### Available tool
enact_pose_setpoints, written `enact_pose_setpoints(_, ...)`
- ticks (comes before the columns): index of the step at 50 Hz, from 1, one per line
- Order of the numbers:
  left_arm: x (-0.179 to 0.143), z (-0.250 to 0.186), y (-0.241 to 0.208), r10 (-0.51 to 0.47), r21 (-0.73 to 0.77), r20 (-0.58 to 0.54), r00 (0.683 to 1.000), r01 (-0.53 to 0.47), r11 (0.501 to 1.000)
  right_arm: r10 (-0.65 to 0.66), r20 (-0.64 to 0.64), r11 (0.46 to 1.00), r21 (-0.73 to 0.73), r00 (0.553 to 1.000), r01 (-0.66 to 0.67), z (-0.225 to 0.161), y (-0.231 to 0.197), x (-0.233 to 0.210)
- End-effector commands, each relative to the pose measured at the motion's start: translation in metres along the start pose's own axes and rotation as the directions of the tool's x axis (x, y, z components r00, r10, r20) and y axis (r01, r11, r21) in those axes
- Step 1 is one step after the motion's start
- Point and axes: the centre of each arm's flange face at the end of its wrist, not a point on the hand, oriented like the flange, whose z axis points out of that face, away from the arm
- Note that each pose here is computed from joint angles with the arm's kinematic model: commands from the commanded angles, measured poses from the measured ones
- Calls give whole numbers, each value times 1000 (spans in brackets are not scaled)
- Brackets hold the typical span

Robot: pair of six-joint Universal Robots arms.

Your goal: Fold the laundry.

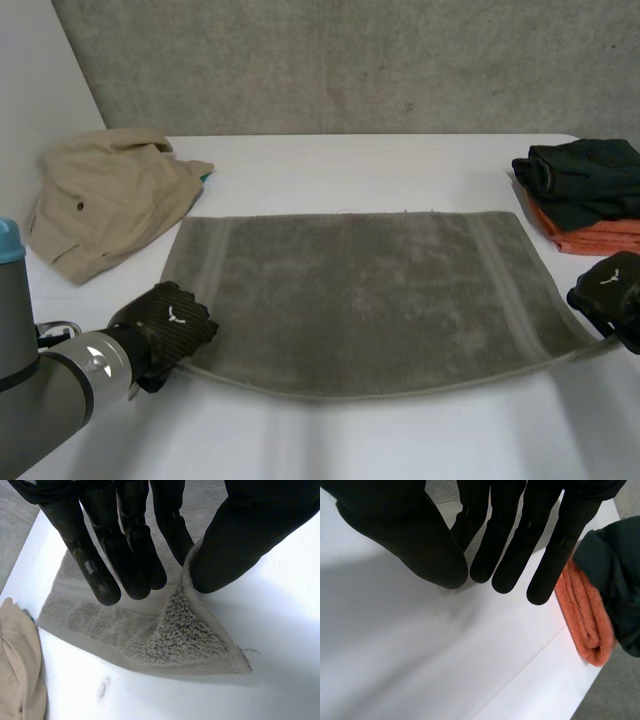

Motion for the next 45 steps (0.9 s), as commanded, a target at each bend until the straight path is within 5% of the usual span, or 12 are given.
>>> enact_pose_setpoints(1,-19,19,-12,1,62,81,997,-6,998,71,-92,992,112,993,-60,7,-9,15)
enact_pose_setpoints(10,-74,87,-42,-12,266,337,941,-83,960,204,-211,950,279,956,-141,76,-29,47)
enact_pose_setpoints(21,-98,198,-36,-16,284,417,909,-113,952,232,-386,915,399,893,-65,160,-60,63)
enact_pose_setpoints(33,-113,249,-31,-37,305,507,861,-139,942,237,-435,882,472,869,-5,226,-71,54)
enact_pose_setpoints(40,-96,252,-41,-47,354,508,860,-159,922,260,-446,877,480,857,-17,232,-76,52)
enact_pose_setpoints(45,-97,227,-68,-69,416,555,829,-205,886,326,-386,865,490,863,-108,194,-80,64)
